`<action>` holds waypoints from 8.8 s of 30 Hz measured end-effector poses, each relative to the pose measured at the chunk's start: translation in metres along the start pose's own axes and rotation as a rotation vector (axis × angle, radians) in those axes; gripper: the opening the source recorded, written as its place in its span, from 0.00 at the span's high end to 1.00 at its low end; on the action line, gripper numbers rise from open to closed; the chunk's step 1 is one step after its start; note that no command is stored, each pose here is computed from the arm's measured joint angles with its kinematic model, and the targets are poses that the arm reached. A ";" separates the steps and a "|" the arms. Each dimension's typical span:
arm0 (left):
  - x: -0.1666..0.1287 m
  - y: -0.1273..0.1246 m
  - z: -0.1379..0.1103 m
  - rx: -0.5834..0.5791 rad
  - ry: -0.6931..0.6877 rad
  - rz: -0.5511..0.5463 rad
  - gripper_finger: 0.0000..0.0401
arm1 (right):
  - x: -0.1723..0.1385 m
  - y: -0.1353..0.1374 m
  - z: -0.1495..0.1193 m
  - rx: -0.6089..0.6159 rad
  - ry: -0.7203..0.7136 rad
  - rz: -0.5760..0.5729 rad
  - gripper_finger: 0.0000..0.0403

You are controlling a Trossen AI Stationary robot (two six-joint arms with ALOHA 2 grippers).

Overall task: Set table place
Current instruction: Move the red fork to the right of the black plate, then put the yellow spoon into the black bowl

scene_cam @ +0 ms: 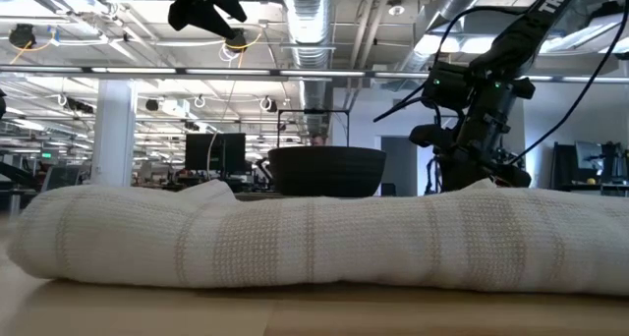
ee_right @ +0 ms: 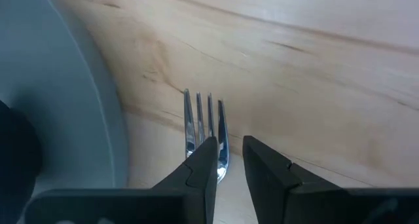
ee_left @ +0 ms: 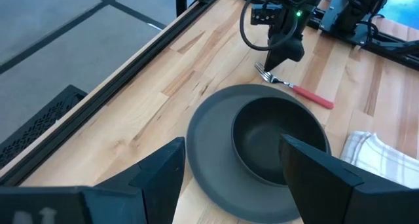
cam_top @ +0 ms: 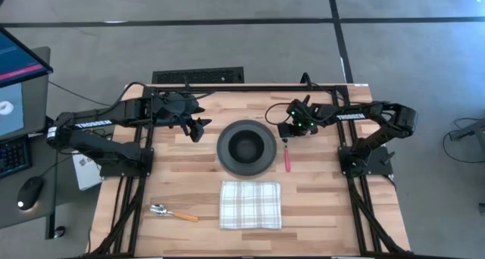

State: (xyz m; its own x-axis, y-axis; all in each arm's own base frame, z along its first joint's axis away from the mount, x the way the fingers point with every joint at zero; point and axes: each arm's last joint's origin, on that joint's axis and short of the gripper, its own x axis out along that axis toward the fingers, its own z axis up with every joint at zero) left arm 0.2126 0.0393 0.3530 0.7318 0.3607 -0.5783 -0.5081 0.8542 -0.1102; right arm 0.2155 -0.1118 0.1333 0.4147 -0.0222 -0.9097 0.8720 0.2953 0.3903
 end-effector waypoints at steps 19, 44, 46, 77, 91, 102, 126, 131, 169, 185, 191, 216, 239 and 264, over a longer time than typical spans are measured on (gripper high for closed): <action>0.000 0.000 0.000 0.000 0.001 -0.003 0.41 | -0.006 -0.005 -0.005 0.036 0.148 0.043 0.76; 0.005 -0.004 -0.013 -0.071 0.196 -0.132 0.41 | -0.181 0.077 -0.002 -0.610 -0.483 0.599 0.76; 0.009 -0.012 -0.017 0.029 0.239 -0.215 0.41 | -0.181 0.077 -0.001 -0.629 -0.494 0.594 0.76; 0.009 -0.154 -0.141 0.368 0.819 -0.377 0.41 | -0.074 0.078 0.029 -0.553 -0.155 0.330 0.76; 0.001 -0.136 -0.191 0.232 0.734 -0.463 0.41 | -0.076 0.085 0.034 -0.472 -0.207 0.394 0.76; -0.014 -0.124 -0.234 0.248 0.869 -0.368 0.41 | -0.079 0.089 0.039 -0.462 -0.258 0.434 0.76; 0.009 -0.137 -0.278 0.350 0.990 -0.306 0.41 | -0.079 0.089 0.039 -0.464 -0.265 0.439 0.76; 0.012 -0.137 -0.282 0.369 0.997 -0.284 0.46 | -0.079 0.089 0.040 -0.464 -0.267 0.441 0.76; 0.014 -0.130 -0.270 0.287 0.821 -0.170 1.00 | -0.079 0.089 0.040 -0.465 -0.266 0.440 0.76; 0.013 -0.123 -0.243 0.204 0.695 -0.172 0.99 | -0.079 0.090 0.039 -0.464 -0.263 0.443 0.76; 0.015 -0.115 -0.231 0.196 0.627 -0.139 1.00 | -0.079 0.090 0.039 -0.465 -0.262 0.443 0.76; 0.064 -0.025 -0.077 -0.054 0.059 -0.502 1.00 | -0.083 0.096 0.035 -0.510 -0.124 0.655 0.76; 0.127 -0.019 -0.017 -0.072 -0.041 -0.584 1.00 | -0.094 0.122 0.029 -0.551 -0.227 0.823 0.76; 0.126 -0.013 -0.012 -0.076 -0.059 -0.613 1.00 | -0.091 0.127 0.022 -0.598 -0.207 0.832 0.41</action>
State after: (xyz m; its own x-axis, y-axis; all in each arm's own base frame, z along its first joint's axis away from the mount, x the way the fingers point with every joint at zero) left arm 0.3058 0.0697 0.2720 0.9235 -0.1656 -0.3459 -0.0162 0.8843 -0.4667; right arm 0.2938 -0.0933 0.2690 0.9110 0.2580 -0.3217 0.0435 0.7157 0.6971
